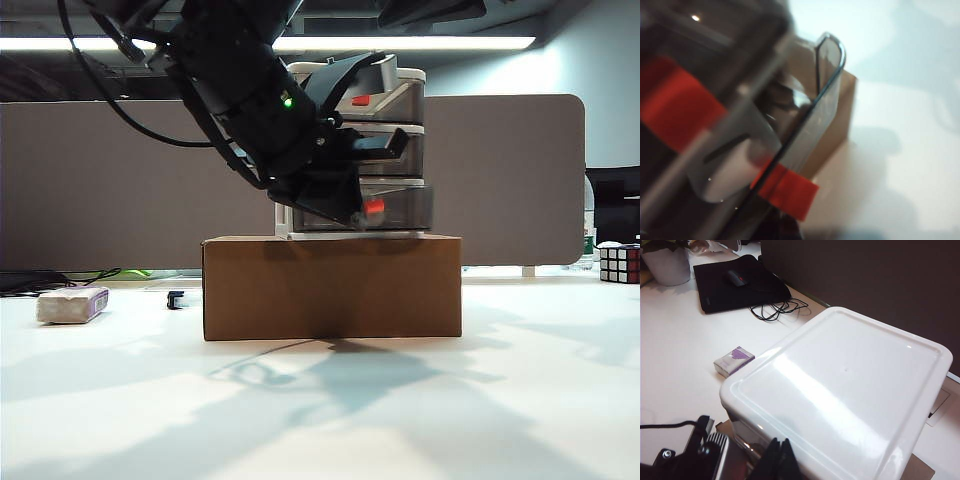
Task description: Open the third layer of the drawer on the table, pick up the earphone case on the table and put it in, and finally close the drawer.
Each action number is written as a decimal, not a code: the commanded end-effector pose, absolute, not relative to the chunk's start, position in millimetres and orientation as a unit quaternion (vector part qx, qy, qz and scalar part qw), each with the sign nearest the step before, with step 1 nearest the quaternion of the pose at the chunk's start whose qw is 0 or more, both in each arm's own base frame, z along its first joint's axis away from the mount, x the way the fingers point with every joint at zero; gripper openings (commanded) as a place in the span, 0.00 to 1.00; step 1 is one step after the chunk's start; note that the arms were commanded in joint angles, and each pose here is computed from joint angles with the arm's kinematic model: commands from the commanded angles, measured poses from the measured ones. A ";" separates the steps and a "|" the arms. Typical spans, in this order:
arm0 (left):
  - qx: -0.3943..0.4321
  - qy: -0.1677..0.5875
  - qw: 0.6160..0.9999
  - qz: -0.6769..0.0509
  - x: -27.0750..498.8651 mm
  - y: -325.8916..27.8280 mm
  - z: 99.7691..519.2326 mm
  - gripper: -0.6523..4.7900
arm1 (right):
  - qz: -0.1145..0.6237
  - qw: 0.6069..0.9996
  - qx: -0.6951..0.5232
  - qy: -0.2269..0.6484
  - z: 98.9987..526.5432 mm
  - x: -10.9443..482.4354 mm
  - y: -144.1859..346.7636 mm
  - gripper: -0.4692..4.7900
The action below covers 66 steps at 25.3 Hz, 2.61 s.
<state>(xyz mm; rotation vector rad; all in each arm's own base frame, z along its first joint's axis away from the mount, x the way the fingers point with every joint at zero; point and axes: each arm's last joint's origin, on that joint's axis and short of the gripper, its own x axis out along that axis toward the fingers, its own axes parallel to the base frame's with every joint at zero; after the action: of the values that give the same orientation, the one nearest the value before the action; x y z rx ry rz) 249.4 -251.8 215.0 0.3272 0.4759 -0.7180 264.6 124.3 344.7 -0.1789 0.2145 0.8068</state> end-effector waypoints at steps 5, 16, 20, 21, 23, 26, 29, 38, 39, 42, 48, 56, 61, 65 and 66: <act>0.162 0.188 0.930 -0.272 254.5 -250.5 223.7 0.11 | 0.388 0.909 -0.104 0.115 343.2 262.8 123.4 0.08; 0.184 0.209 0.932 -0.232 251.9 -246.9 220.9 0.11 | 0.387 0.908 -0.108 0.118 342.5 262.6 123.2 0.08; 0.201 0.249 0.912 -0.258 241.2 -243.2 216.3 0.11 | 0.389 0.905 -0.118 0.126 342.6 258.7 121.5 0.08; 0.200 0.252 0.908 -0.268 236.2 -240.4 215.5 0.11 | 0.390 0.904 -0.124 0.123 344.1 256.6 120.7 0.08; 0.188 0.247 0.909 -0.277 220.1 -231.6 217.0 0.11 | 0.388 0.906 -0.125 0.112 349.9 249.3 117.7 0.08; 0.164 0.221 0.921 -0.275 194.7 -205.1 229.8 0.11 | 0.363 0.917 -0.130 0.101 362.6 233.2 109.3 0.08; 0.117 0.147 0.942 -0.278 144.2 -148.8 254.3 0.11 | 0.348 0.925 -0.129 0.078 374.2 194.5 91.6 0.08; 0.005 0.003 0.969 -0.246 70.8 -65.2 231.6 0.11 | 0.285 0.956 -0.064 0.038 304.7 108.0 51.3 0.08; 0.000 0.000 0.972 -0.235 68.3 -61.4 225.6 0.11 | 0.277 0.958 -0.064 0.033 296.4 102.9 48.7 0.08; -0.011 -0.014 0.976 -0.219 62.0 -52.9 208.2 0.11 | 0.256 0.965 -0.062 0.016 265.8 89.7 41.8 0.08; 0.008 0.016 0.975 -0.221 66.3 -58.2 190.8 0.11 | 0.242 0.970 -0.022 0.006 215.9 77.3 36.6 0.08; 0.043 0.000 0.975 -0.218 70.7 -61.7 170.8 0.11 | 0.253 0.967 -0.008 0.023 163.2 86.5 42.5 0.08; 0.064 0.007 0.981 -0.184 76.3 -57.8 161.4 0.11 | 0.220 0.974 -0.042 0.020 158.2 89.0 39.6 0.08; 0.066 0.008 0.985 -0.158 82.8 -49.3 161.6 0.11 | 0.178 0.983 -0.045 0.019 158.5 91.8 32.8 0.08; 0.061 0.008 0.986 -0.155 84.5 -46.8 161.8 0.11 | 0.167 0.985 -0.045 0.020 158.5 92.5 30.8 0.08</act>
<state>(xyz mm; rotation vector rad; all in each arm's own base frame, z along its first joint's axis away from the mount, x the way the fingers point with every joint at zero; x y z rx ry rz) 83.1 -48.9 158.5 0.1384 0.0342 -0.2928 91.3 33.3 159.1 -0.0854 0.0494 0.3699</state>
